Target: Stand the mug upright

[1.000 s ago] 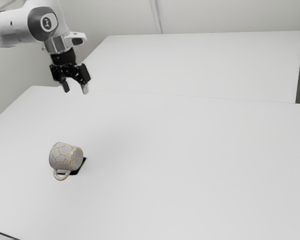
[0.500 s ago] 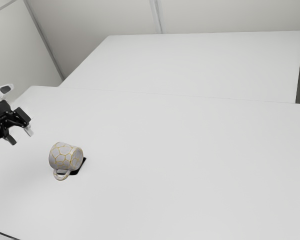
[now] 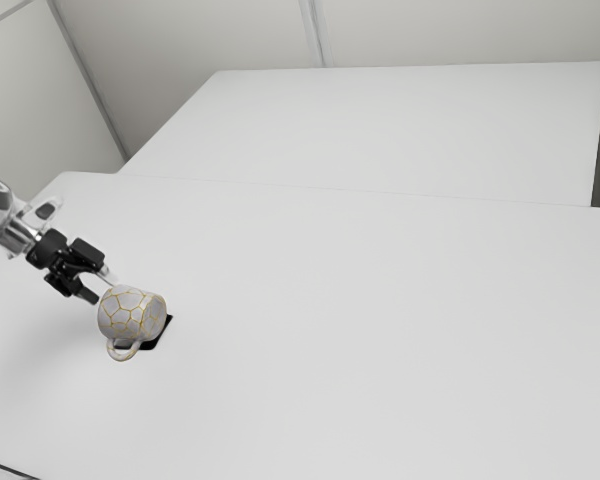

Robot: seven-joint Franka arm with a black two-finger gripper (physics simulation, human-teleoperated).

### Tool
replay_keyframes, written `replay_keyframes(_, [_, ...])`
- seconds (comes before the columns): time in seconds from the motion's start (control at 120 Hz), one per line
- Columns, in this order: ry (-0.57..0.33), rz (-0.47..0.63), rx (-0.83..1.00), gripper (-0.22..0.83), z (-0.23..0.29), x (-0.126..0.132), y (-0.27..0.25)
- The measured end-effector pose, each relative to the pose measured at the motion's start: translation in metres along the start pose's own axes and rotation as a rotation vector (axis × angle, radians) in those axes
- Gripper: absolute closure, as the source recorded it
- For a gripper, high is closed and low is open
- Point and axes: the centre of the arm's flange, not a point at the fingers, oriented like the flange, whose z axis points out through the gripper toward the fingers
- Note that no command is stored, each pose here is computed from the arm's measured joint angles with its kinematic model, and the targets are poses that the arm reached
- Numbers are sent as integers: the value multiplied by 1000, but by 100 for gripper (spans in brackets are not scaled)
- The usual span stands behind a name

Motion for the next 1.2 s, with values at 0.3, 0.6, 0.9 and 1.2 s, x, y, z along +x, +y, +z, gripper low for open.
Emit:
replay_keyframes(0.3, [32,53,-111,0,19,-11,-26])
replay_keyframes(0.6, [53,111,-251,0,30,-21,-30])
replay_keyframes(0.9, [66,154,-332,0,38,-24,-32])
replay_keyframes(1.2, [90,186,-373,0,45,-22,-32])
